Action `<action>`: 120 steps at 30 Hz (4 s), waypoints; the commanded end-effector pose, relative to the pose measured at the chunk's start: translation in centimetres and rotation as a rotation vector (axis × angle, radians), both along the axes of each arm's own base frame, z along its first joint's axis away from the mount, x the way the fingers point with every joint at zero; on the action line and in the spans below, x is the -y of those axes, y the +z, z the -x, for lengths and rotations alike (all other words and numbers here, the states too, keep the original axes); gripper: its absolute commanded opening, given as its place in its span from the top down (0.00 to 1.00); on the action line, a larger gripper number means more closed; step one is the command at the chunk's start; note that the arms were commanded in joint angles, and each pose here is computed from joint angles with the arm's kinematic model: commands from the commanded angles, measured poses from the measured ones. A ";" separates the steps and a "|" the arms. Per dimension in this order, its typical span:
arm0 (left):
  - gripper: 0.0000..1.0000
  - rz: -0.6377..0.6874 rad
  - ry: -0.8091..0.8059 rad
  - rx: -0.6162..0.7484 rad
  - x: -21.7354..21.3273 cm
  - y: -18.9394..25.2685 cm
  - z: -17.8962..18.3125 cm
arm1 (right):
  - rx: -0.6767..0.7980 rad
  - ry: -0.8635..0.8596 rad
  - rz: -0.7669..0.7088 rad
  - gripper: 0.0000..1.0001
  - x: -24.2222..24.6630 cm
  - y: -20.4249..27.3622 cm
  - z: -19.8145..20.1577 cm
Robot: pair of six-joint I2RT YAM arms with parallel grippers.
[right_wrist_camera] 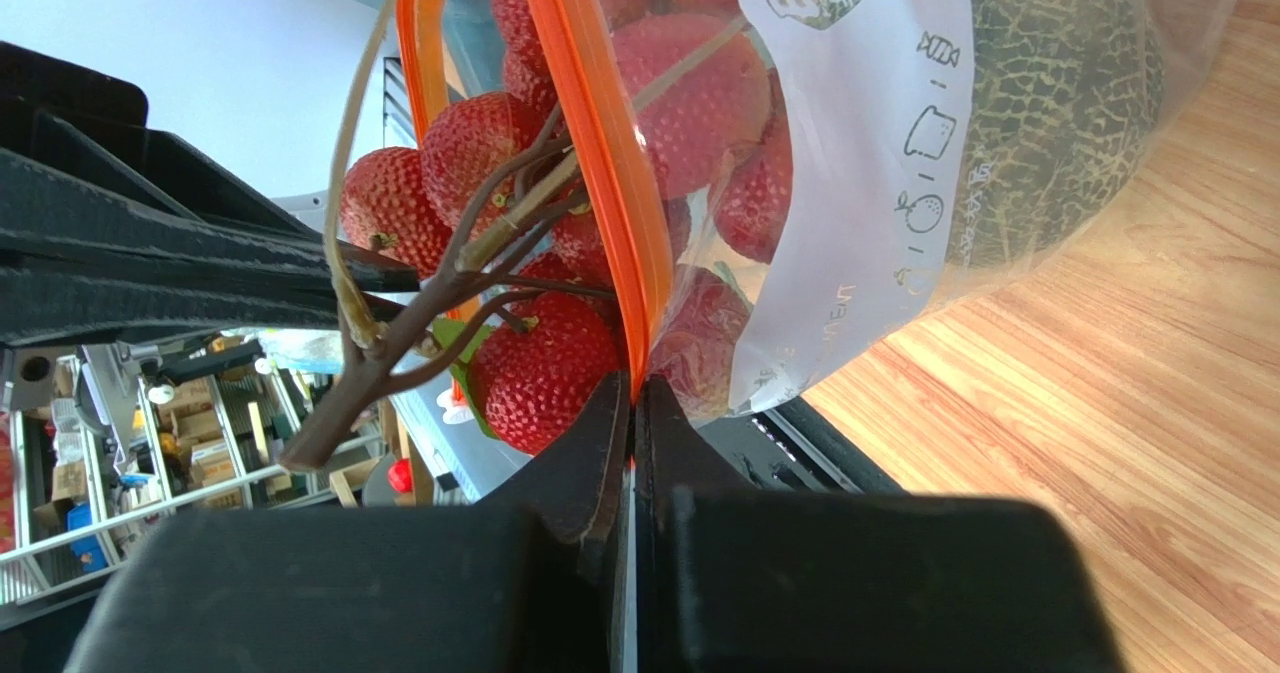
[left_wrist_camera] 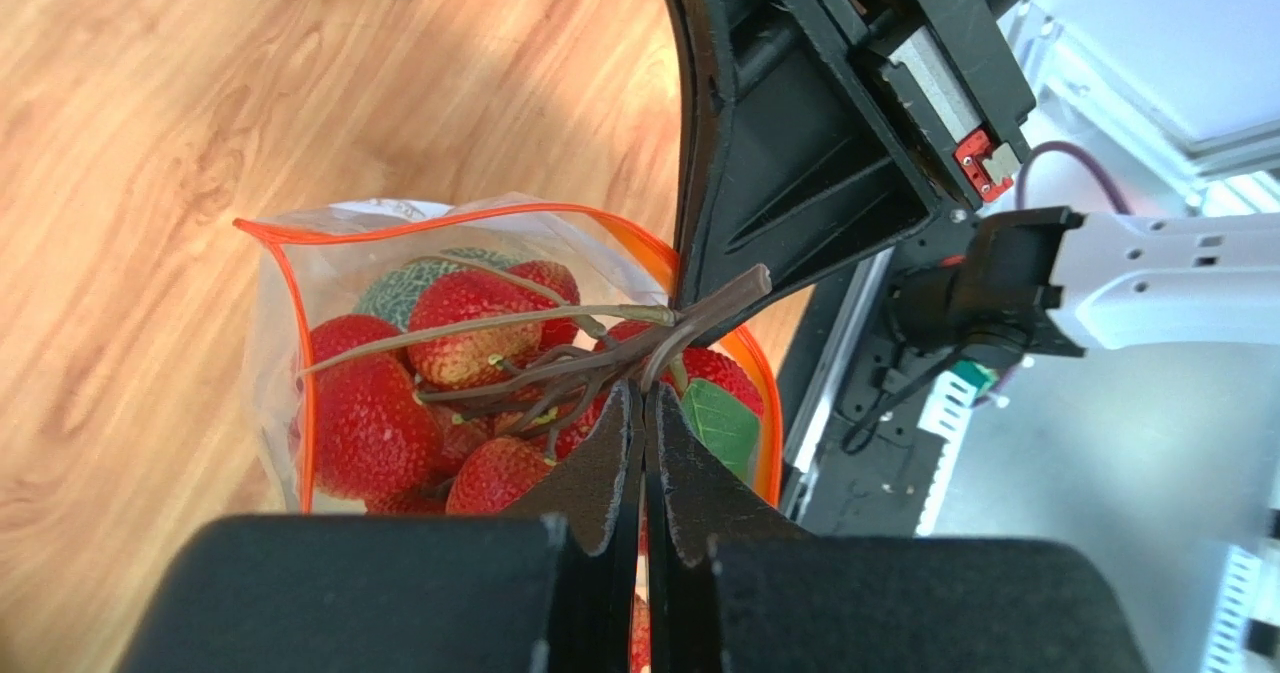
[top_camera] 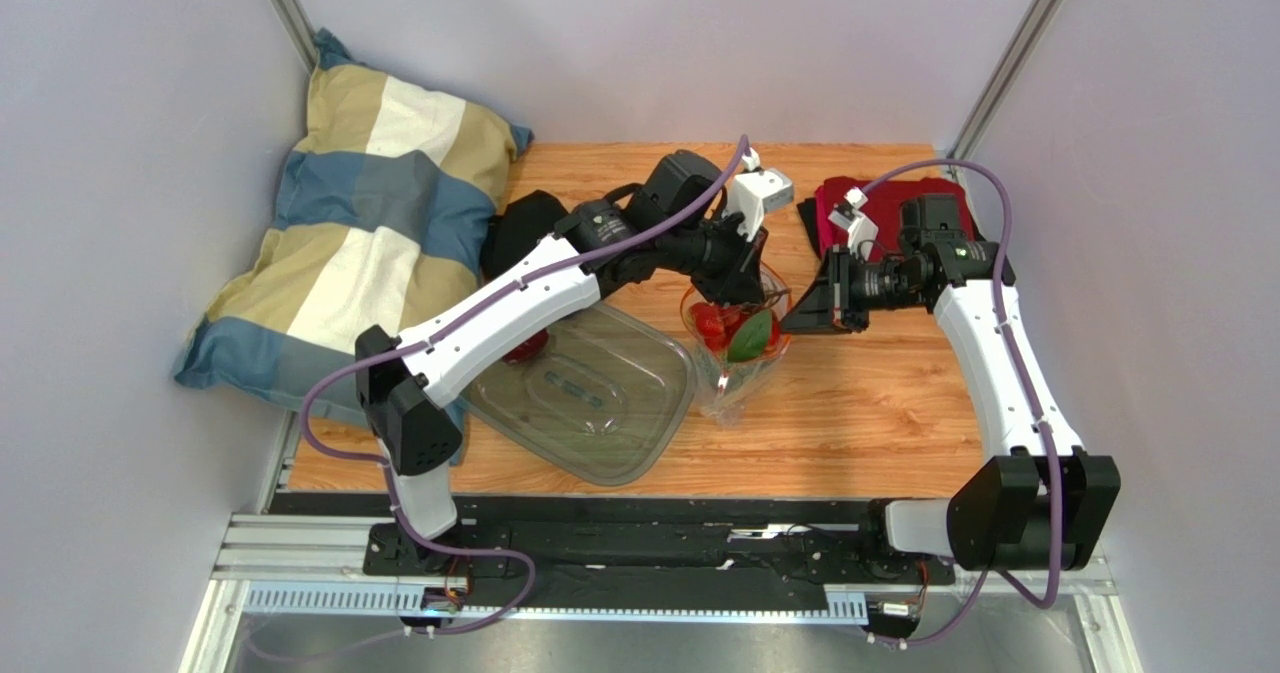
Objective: Place the food in the zip-top bag and seal the zipper
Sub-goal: Place the fake fruit in the zipper food storage bag, then adjust the zipper food storage bag at the center of the board, then pick up the fake fruit from the bin, then place the fake fruit in the zipper food storage bag.
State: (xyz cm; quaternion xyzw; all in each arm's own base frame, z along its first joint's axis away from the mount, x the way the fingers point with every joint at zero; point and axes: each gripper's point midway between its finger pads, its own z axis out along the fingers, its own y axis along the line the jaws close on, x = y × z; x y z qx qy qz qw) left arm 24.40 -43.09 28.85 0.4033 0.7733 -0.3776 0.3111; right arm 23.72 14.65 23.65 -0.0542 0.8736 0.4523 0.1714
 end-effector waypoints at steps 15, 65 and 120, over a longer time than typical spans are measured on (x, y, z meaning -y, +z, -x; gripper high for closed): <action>0.41 0.019 -0.042 -0.014 -2.4 2.1 -1.2 | 0.066 0.024 -0.023 1.00 -0.3 1.4 -0.3; 0.09 -0.299 0.105 0.070 -26.3 -6.2 -4.8 | 0.134 0.061 0.115 1.00 1.2 0.5 -0.3; 0.85 0.055 -0.299 0.157 -0.5 4.9 3.1 | 0.102 0.045 0.040 1.00 0.3 1.2 -0.4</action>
